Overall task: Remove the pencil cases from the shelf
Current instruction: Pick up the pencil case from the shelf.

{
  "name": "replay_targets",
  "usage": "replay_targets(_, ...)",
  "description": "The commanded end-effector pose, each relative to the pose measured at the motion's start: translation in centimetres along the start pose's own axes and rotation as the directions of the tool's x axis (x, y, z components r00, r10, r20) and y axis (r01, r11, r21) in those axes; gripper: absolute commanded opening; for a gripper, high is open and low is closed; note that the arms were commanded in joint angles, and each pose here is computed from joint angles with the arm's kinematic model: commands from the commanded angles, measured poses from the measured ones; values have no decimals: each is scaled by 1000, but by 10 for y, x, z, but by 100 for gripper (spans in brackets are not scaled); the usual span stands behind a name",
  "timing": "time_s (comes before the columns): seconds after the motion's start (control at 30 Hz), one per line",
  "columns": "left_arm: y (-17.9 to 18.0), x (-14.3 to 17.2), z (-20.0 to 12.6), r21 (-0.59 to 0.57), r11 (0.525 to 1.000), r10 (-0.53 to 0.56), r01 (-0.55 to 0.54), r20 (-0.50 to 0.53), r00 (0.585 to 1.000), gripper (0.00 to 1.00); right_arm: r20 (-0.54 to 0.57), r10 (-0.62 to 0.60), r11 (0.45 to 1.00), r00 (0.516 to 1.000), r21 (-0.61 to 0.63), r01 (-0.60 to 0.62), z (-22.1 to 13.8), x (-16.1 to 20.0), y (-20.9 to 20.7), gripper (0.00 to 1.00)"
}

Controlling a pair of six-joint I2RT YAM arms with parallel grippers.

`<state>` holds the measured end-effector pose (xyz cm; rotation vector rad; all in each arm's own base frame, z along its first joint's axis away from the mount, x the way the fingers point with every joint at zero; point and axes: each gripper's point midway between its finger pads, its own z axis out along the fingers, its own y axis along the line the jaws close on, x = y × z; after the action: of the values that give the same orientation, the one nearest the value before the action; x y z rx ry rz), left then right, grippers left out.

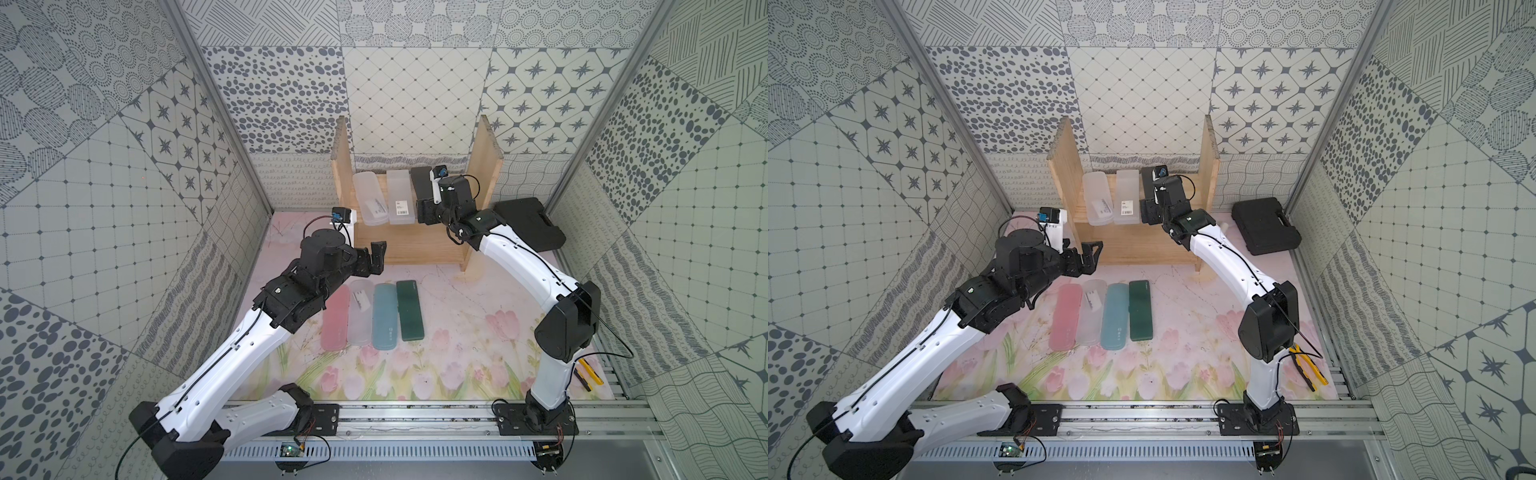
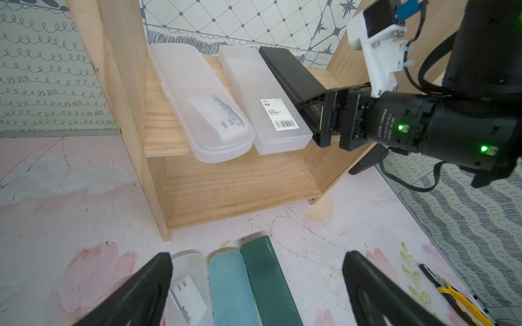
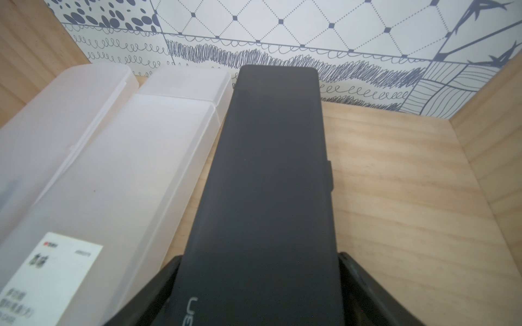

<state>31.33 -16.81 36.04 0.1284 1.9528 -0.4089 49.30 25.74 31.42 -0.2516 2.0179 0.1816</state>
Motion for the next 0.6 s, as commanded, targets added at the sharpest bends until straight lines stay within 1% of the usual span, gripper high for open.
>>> replay_targets(0.0, -3, -8, -5, 29, 999, -23, 21, 54, 998, 99, 23, 7, 1000, 1000, 29, -8, -3, -7, -5, 79)
replay_targets(0.1, -1, 0, -7, 34, 999, -36, 34, 43, 998, 99, 31, 12, 999, 999, 29, -13, -10, -9, -7, 73)
replay_targets(0.3, 7, 22, -7, 17, 999, -48, 48, 1, 999, 99, 65, 33, 999, 997, 6, -33, -35, -17, -9, 72)
replay_targets(0.43, 11, 42, -7, 20, 998, -65, 65, -29, 997, 99, 85, 41, 999, 996, -8, -40, -63, -15, -12, 71)
replay_targets(0.57, 14, 60, -6, 22, 996, -84, 85, -54, 995, 99, 100, 65, 997, 993, -36, -62, -99, -6, -16, 71)
